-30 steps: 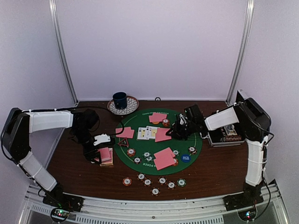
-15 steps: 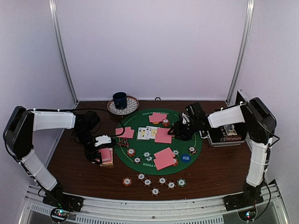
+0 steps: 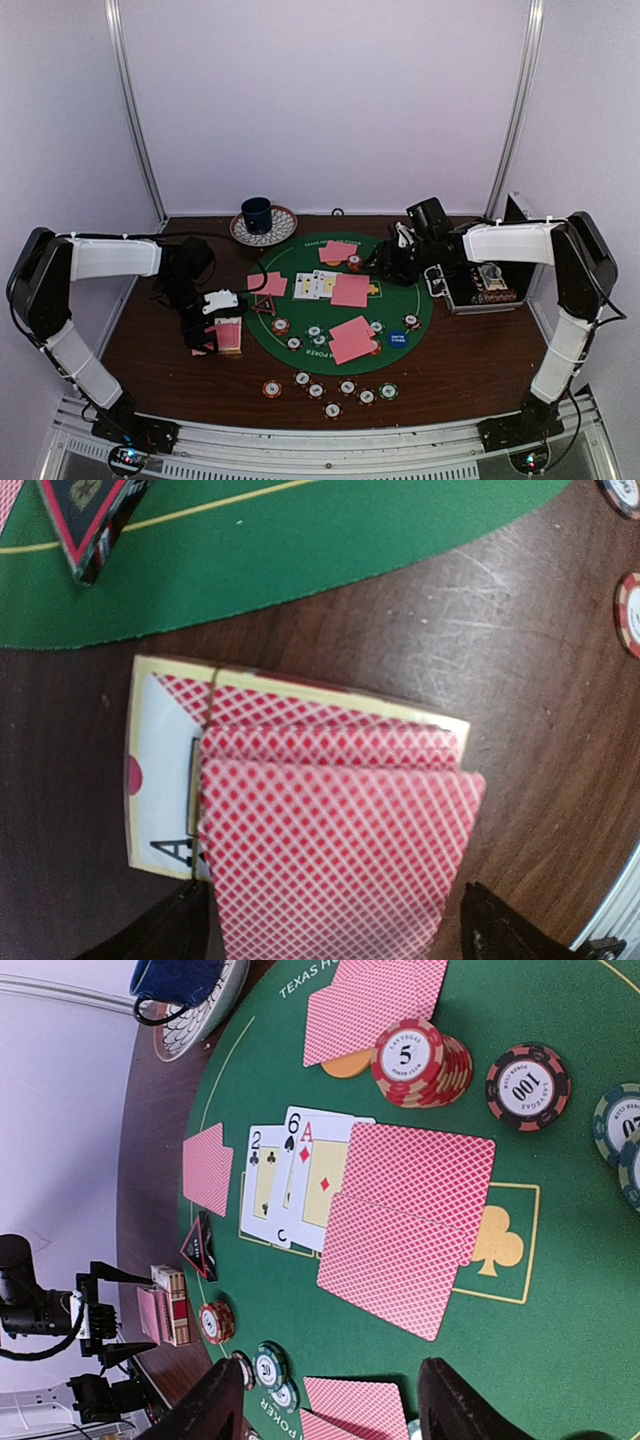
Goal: Distribute texas hold em gaming equipment
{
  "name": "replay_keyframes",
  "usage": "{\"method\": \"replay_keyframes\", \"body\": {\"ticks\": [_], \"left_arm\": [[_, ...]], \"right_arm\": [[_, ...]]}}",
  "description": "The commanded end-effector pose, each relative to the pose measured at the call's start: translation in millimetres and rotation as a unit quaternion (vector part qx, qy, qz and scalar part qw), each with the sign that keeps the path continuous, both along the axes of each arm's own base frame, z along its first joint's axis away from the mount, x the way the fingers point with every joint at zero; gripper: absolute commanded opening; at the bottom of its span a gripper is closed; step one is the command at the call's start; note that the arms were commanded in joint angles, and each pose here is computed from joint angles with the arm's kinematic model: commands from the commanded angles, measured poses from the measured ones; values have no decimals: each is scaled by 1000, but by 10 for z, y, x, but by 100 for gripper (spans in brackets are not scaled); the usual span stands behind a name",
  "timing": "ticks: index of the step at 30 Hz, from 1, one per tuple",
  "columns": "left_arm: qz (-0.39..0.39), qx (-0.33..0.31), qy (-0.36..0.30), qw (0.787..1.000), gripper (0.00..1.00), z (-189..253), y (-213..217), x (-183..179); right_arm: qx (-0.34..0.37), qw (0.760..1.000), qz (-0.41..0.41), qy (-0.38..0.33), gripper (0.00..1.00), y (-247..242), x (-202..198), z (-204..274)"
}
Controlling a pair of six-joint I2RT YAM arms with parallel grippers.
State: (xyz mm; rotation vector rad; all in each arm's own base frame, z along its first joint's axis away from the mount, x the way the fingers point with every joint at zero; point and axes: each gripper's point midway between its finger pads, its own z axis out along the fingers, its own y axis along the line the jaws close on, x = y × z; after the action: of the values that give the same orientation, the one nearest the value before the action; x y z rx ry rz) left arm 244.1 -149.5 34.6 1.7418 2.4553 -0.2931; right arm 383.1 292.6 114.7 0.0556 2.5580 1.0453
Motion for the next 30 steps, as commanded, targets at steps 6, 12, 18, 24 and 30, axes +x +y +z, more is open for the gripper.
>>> {"method": "replay_keyframes", "body": {"ticks": [6,12,18,24,30], "left_arm": [[5,3,-5,1000,92,33,16,61],[5,10,-10,1000,92,66,40,75],[-1,16,0,1000,98,82,81,-3],[25,-20,-30,999,98,598,-40,163],[101,-64,-115,986,98,1253,39,700]], "right_arm": [[22,999,13,-19,65,27,-98,385],[23,999,18,-20,67,-7,-187,483],[9,999,29,-12,81,-71,-336,515],[-53,998,37,-19,99,-276,-466,457],[-160,982,-5,-103,99,-718,-371,608]]}}
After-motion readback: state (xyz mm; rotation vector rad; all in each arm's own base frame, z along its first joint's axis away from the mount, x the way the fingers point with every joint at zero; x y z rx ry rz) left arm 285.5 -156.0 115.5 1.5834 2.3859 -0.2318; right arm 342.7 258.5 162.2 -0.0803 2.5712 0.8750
